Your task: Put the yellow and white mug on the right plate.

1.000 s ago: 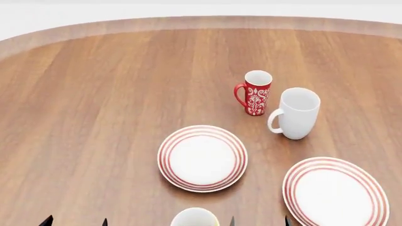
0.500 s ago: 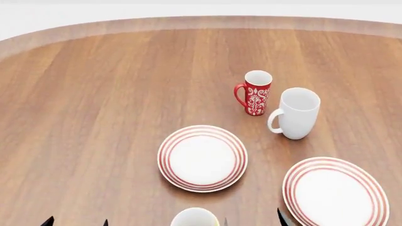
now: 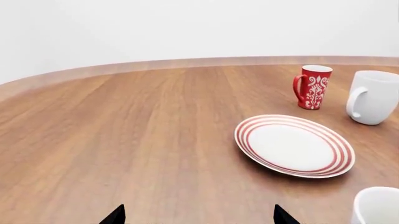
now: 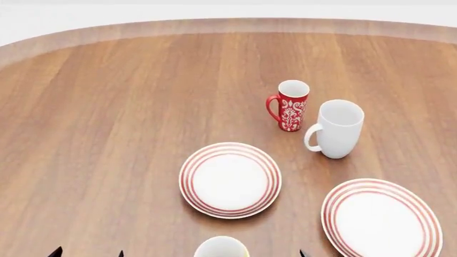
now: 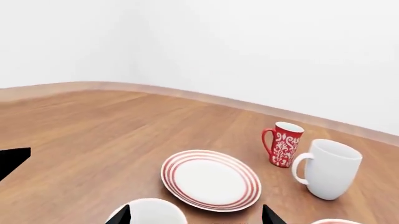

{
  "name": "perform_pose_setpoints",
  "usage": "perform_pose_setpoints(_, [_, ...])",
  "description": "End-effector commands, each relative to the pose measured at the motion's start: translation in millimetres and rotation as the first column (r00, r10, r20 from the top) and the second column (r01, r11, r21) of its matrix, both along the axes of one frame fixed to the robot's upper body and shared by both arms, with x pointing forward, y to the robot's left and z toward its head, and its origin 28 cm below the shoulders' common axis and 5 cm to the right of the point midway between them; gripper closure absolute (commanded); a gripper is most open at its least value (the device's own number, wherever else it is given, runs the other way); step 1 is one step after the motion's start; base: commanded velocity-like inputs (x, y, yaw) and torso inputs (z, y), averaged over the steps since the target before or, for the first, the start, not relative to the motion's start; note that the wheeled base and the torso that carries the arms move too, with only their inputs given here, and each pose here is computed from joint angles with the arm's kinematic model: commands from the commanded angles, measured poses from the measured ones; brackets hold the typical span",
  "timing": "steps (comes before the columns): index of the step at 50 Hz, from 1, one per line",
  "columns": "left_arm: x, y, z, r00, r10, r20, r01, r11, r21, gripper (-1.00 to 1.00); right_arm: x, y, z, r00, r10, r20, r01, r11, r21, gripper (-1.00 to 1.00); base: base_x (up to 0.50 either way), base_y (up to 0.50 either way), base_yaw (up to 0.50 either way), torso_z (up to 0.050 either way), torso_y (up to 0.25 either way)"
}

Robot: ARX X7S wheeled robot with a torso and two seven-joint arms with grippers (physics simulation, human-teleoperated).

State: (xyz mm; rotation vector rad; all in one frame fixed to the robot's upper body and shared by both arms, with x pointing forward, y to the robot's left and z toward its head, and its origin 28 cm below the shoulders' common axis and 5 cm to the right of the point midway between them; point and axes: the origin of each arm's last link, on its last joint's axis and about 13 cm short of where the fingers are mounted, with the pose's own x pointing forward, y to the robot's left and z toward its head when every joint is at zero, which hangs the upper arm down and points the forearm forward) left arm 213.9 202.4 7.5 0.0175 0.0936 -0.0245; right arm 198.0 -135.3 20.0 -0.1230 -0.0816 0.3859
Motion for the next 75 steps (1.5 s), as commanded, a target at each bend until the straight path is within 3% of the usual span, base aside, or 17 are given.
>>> perform_pose_setpoints(1, [1, -0.6, 1, 1.0, 0.004, 0.025, -0.004, 1.0, 0.003, -1.0, -7, -1.7, -2, 0.998, 0.057, -0.006, -0.057, 0.998, -0.027, -1.0, 0.0, 0.0, 0.0, 0.0, 0.0])
perform_pose_setpoints(9, [0, -1.0, 0, 1.0, 0.002, 0.022, -0.003, 1.0, 0.004, -1.0, -10, -7.1, -6, 0.995, 0.094, -0.031, -0.095, 0.995, -0.031, -1.0, 0.0, 0.0, 0.0, 0.0, 0.0])
perform_pose_setpoints(36, [1, -0.5, 1, 1.0, 0.006, 0.027, -0.006, 1.0, 0.008, -1.0, -16, -35.5, -13, 0.986, 0.08, -0.15, -0.113, 0.967, -0.229, -1.0, 0.0, 0.0, 0.0, 0.0, 0.0])
perform_pose_setpoints(56, [0, -0.7, 1, 1.0, 0.007, 0.027, -0.008, 1.0, 0.008, -1.0, 2, -31.2, -28, 0.97, 0.095, -0.223, -0.154, 0.953, -0.262, -1.0, 0.0, 0.0, 0.0, 0.0, 0.0])
perform_pose_setpoints(75, [1, -1.1, 1, 1.0, 0.004, 0.022, -0.004, 1.0, 0.007, -1.0, 19, -29.9, -32, 0.957, 0.146, -0.251, -0.208, 0.948, -0.242, -1.0, 0.0, 0.0, 0.0, 0.0, 0.0])
